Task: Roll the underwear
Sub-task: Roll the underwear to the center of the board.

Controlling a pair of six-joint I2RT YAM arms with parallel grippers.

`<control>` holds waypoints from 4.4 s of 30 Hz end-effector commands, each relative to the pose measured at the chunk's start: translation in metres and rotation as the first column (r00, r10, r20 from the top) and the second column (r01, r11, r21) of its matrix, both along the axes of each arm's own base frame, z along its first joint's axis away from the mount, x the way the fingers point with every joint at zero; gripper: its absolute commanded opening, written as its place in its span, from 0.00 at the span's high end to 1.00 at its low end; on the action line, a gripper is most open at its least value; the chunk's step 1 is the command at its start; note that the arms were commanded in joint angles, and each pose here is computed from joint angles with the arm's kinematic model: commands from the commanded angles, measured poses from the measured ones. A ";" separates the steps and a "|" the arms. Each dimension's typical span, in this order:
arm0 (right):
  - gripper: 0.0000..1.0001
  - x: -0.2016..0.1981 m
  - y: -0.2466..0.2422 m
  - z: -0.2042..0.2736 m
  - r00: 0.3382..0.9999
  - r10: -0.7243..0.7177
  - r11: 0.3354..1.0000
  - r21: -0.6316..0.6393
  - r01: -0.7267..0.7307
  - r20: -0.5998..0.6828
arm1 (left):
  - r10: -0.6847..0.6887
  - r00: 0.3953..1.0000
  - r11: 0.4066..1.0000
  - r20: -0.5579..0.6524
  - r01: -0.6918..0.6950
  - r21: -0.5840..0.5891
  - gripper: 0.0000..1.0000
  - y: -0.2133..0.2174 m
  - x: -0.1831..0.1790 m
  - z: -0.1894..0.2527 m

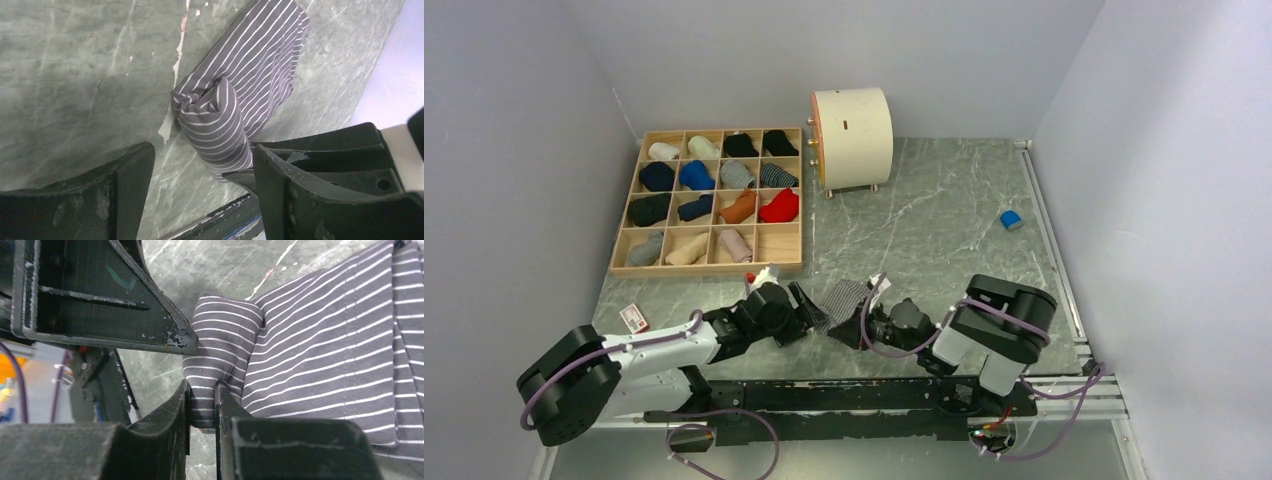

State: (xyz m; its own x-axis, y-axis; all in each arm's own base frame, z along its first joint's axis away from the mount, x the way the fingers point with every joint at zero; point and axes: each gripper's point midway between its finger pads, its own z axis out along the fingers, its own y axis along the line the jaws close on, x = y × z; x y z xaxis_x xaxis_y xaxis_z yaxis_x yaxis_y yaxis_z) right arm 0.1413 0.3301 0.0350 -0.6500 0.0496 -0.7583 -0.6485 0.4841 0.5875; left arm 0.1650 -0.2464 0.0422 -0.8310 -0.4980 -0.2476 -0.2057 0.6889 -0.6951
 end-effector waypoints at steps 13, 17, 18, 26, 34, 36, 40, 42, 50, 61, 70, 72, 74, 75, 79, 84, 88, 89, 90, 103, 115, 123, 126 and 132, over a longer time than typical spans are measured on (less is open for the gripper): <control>0.79 -0.020 -0.020 -0.023 0.953 0.069 0.996 0.075 -0.048 -0.296 | -0.001 1.000 0.997 -0.020 0.003 0.078 0.56 -0.012 0.015 -0.030; 0.68 -0.014 -0.018 -0.016 0.964 0.070 0.997 0.034 -0.063 -0.256 | -0.013 1.000 0.995 -0.024 0.016 0.098 0.64 -0.013 0.016 -0.032; 0.66 -0.012 -0.018 -0.019 0.968 0.077 0.996 -0.019 -0.084 -0.238 | -0.014 1.000 0.995 -0.021 0.016 0.099 0.65 -0.013 0.016 -0.031; 0.48 0.036 -0.039 -0.001 1.000 0.007 0.923 -0.384 -0.001 0.015 | -0.008 1.000 0.994 -0.018 0.010 0.110 0.65 -0.012 0.018 -0.025; 0.46 0.024 -0.025 0.019 0.983 0.035 0.870 -0.490 0.059 0.182 | 0.004 1.000 0.994 -0.029 -0.001 0.114 0.65 -0.010 0.017 -0.024; 0.46 0.020 -0.017 0.023 0.980 0.033 0.869 -0.490 0.068 0.194 | 0.001 1.000 0.994 -0.027 0.002 0.113 0.64 -0.011 0.017 -0.023; 0.45 0.016 -0.005 0.024 0.975 0.043 0.862 -0.502 0.075 0.219 | 0.005 1.000 0.993 -0.027 -0.002 0.118 0.64 -0.010 0.018 -0.022; 0.45 0.016 -0.001 0.026 0.973 0.054 0.854 -0.516 0.073 0.226 | 0.007 1.000 0.993 -0.029 -0.003 0.121 0.64 -0.010 0.018 -0.022; 0.69 0.008 0.013 0.002 0.970 0.139 0.817 -0.577 0.001 0.198 | 0.014 1.000 0.993 -0.012 -0.013 0.121 0.63 -0.007 0.019 -0.016; 0.93 -0.001 0.003 0.018 0.982 0.149 0.979 -0.122 -0.162 -0.112 | 0.030 0.999 0.995 0.020 -0.032 0.099 0.29 -0.002 0.019 -0.005; 0.93 0.023 -0.025 0.002 0.940 0.108 0.994 0.002 -0.114 -0.323 | -0.018 0.995 0.998 0.096 0.012 0.062 0.31 -0.023 0.035 0.010; 0.93 0.028 -0.031 -0.001 0.933 0.087 0.996 0.009 -0.090 -0.349 | -0.024 0.995 0.998 0.101 0.018 0.052 0.32 -0.026 0.036 0.008; 0.93 0.032 -0.035 -0.003 0.927 0.073 0.997 0.013 -0.073 -0.369 | -0.026 0.994 0.998 0.103 0.020 0.052 0.35 -0.029 0.039 0.006; 0.92 0.033 -0.037 -0.003 0.924 0.070 0.998 0.018 -0.068 -0.375 | -0.031 0.994 0.998 0.103 0.025 0.054 0.38 -0.032 0.040 0.005; 0.81 0.043 -0.037 -0.003 0.927 0.056 0.997 -0.035 -0.074 -0.371 | -0.048 0.997 0.994 0.057 0.042 0.104 0.54 -0.038 0.043 -0.010; 0.60 0.065 -0.043 0.021 0.975 0.010 0.982 -0.183 -0.052 -0.222 | -0.037 0.999 0.991 0.007 0.036 0.127 0.61 -0.037 0.039 -0.023; 0.53 0.073 -0.050 0.031 0.991 -0.036 0.944 -0.330 -0.008 -0.127 | -0.029 1.000 0.992 0.000 0.029 0.122 0.62 -0.035 0.038 -0.025; 0.53 0.075 -0.051 0.032 0.994 -0.051 0.934 -0.358 0.012 -0.100 | -0.029 1.000 0.992 0.000 0.029 0.125 0.62 -0.036 0.038 -0.024; 0.53 0.073 -0.049 0.033 0.996 -0.054 0.924 -0.382 0.020 -0.077 | -0.032 0.999 0.991 -0.002 0.032 0.129 0.62 -0.036 0.038 -0.024; 0.53 0.044 -0.026 0.032 0.999 -0.005 0.862 -0.506 0.028 0.047 | -0.017 1.000 0.993 -0.001 0.017 0.120 0.61 -0.033 0.037 -0.018; 0.50 0.035 -0.026 0.054 0.996 0.007 0.920 -0.391 0.029 0.092 | -0.014 1.000 0.993 -0.006 0.014 0.117 0.60 -0.033 0.037 -0.018; 0.50 0.037 -0.009 0.047 0.993 0.054 0.897 -0.442 -0.001 0.106 | -0.015 1.000 0.993 -0.007 0.015 0.120 0.60 -0.034 0.037 -0.018; 0.52 0.036 -0.007 0.036 0.993 0.061 0.885 -0.465 -0.007 0.100 | -0.014 1.000 0.993 -0.006 0.014 0.114 0.60 -0.035 0.038 -0.016; 0.67 0.037 -0.023 0.009 0.997 0.016 0.838 -0.545 0.026 0.071 | -0.015 1.000 0.994 -0.004 0.015 0.107 0.58 -0.035 0.037 -0.011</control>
